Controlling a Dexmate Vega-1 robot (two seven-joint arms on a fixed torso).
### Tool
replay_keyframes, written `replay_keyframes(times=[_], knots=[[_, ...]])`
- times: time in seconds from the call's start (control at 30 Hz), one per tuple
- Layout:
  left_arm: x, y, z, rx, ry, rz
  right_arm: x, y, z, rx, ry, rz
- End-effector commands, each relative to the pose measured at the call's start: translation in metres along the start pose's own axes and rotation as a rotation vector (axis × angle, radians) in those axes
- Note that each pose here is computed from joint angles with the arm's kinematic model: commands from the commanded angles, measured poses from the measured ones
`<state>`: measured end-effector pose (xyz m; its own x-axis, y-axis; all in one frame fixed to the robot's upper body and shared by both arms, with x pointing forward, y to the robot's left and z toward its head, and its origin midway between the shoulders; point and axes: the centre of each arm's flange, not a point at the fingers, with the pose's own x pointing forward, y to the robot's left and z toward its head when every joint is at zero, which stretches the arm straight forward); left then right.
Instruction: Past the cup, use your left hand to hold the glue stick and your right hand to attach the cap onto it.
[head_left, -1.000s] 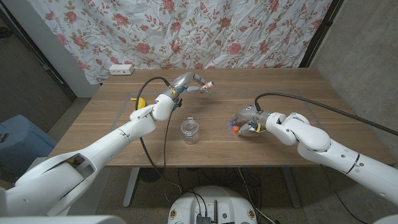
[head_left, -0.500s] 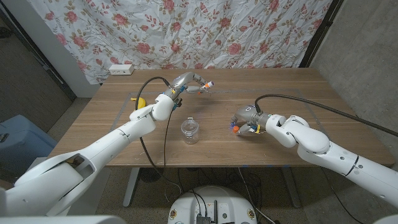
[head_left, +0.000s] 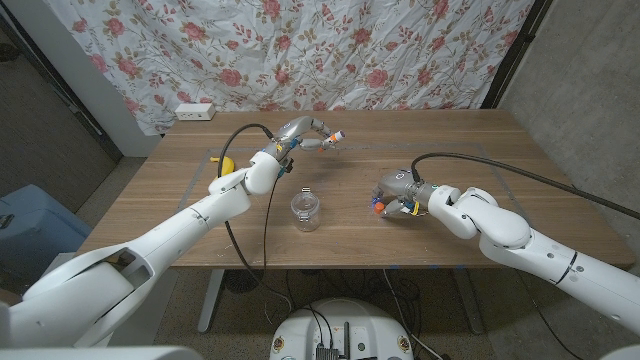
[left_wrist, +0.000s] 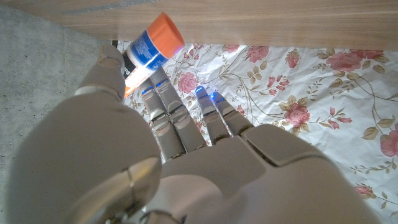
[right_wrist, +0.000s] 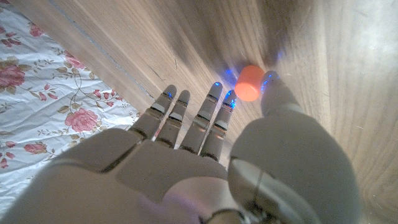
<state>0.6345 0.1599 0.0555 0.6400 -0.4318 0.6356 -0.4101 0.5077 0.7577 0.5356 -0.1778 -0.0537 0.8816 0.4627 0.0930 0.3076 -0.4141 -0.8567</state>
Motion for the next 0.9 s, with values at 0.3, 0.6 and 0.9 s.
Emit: replay_keyframes(times=[0.3, 0.6, 0.9], knots=[[-0.0044, 0.0014, 0.0037, 0.015, 0.000, 0.008, -0.0039, 0.0013, 0.0031, -0.001, -0.009, -0.023], [-0.0068, 0.0002, 0.0049, 0.015, 0.004, 0.007, -0.0031, 0.0019, 0.0046, -0.001, -0.013, -0.030], [-0.0088, 0.0006, 0.0057, 0.015, 0.006, 0.012, -0.0013, 0.0026, 0.0041, 0.002, -0.015, -0.042]])
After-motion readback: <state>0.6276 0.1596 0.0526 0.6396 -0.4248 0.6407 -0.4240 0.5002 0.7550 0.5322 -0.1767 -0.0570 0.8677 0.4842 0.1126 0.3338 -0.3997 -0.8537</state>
